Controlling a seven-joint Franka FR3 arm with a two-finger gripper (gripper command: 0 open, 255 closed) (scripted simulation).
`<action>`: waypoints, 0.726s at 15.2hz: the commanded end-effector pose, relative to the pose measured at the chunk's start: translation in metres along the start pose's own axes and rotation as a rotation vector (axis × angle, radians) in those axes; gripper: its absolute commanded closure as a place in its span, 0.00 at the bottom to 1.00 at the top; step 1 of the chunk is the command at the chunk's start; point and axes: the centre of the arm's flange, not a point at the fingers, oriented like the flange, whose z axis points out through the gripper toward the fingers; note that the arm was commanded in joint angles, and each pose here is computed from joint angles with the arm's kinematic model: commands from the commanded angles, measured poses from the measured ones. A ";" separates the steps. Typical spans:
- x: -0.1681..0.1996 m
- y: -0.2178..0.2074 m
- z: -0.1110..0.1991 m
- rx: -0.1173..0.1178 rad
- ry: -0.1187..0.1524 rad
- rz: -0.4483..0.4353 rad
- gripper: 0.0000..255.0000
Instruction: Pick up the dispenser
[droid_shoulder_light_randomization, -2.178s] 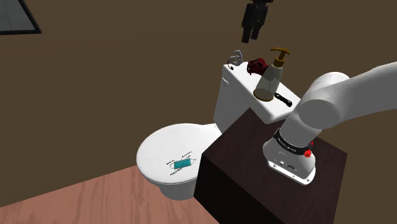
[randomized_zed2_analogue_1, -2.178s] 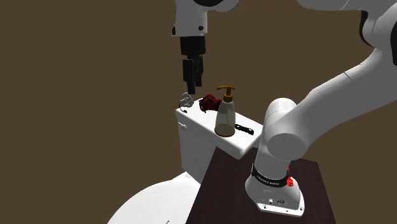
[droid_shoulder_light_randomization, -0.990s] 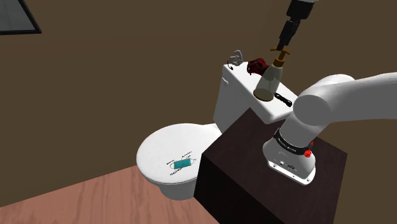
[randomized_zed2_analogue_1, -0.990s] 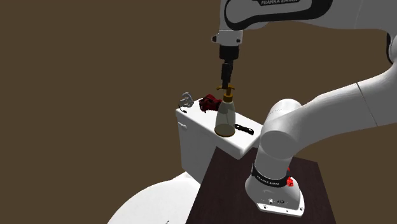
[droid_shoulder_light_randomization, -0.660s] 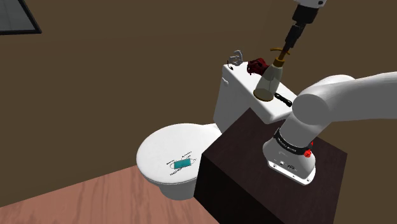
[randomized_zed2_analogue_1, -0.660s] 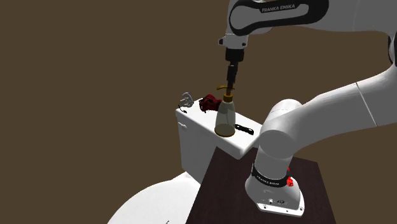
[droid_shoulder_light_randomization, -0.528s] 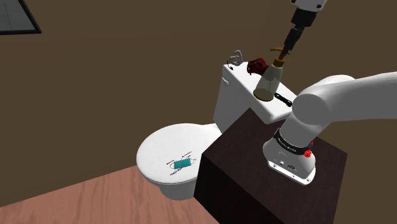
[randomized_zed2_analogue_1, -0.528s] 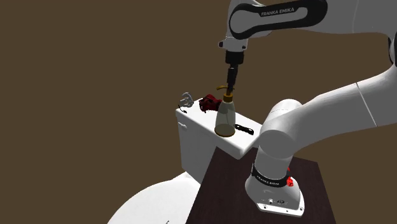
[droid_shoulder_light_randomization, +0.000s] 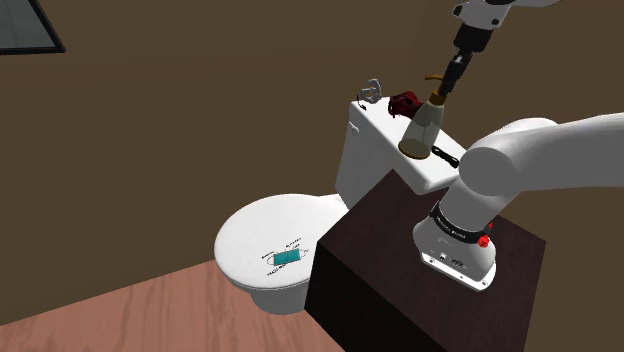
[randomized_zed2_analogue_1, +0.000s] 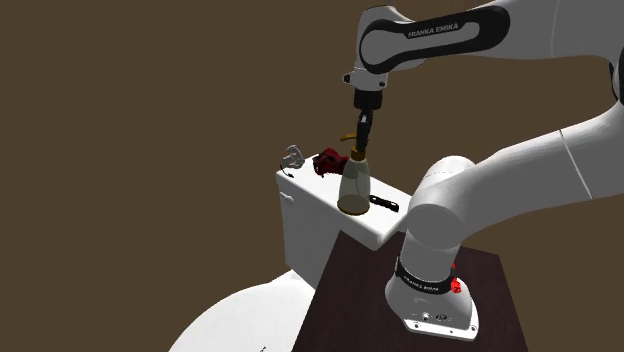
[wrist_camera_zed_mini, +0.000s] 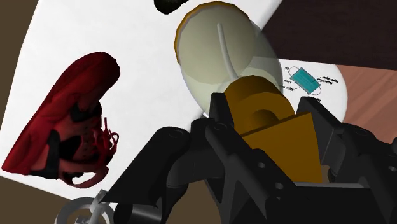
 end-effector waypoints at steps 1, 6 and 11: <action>0.000 0.000 0.001 0.000 -0.001 0.000 1.00; 0.000 0.000 0.001 0.000 -0.001 0.000 1.00; 0.000 -0.001 -0.016 0.000 -0.001 0.000 1.00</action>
